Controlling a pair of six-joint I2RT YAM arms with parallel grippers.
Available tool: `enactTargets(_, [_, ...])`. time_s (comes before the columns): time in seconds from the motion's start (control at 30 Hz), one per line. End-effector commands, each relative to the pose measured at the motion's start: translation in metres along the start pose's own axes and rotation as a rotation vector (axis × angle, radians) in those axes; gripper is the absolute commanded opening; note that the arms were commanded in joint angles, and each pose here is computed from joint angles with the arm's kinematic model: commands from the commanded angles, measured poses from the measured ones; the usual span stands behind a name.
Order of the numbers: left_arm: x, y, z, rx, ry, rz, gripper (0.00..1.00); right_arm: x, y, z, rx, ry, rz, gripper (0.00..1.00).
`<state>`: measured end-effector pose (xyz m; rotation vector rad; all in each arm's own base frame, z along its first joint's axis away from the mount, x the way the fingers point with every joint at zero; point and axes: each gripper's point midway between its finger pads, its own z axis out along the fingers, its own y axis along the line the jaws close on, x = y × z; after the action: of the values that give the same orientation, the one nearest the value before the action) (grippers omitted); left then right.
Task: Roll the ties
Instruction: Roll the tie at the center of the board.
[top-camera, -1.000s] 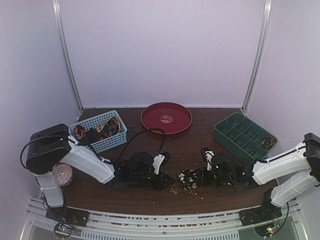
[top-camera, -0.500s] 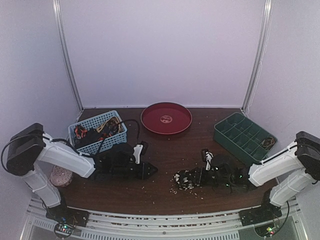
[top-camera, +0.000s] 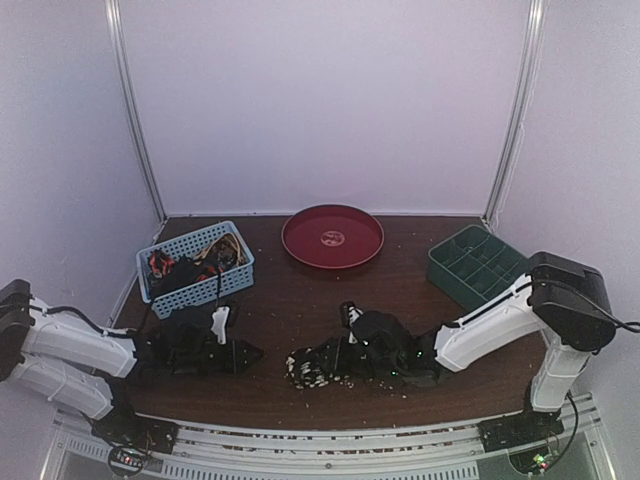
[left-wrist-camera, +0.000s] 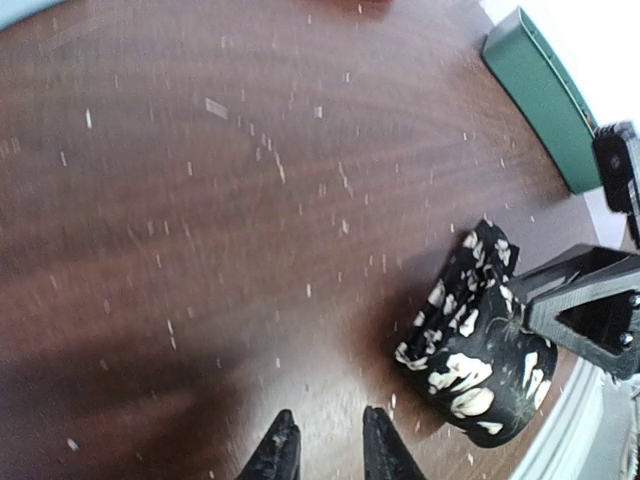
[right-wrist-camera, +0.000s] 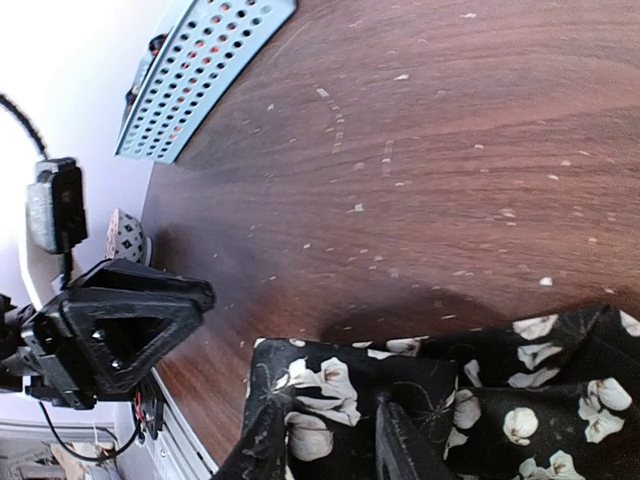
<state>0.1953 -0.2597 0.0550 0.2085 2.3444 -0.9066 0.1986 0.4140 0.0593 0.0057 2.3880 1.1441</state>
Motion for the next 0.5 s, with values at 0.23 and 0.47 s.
enactTargets(0.23, [0.013, -0.021, 0.004, 0.152, 0.009, -0.061, 0.15, -0.008, 0.007, -0.02, 0.195, 0.068, -0.251, 0.36])
enactTargets(0.47, [0.025, -0.036, 0.021, 0.202, 0.048, -0.083, 0.09, 0.0, 0.017, -0.022, 0.278, 0.089, -0.425, 0.38])
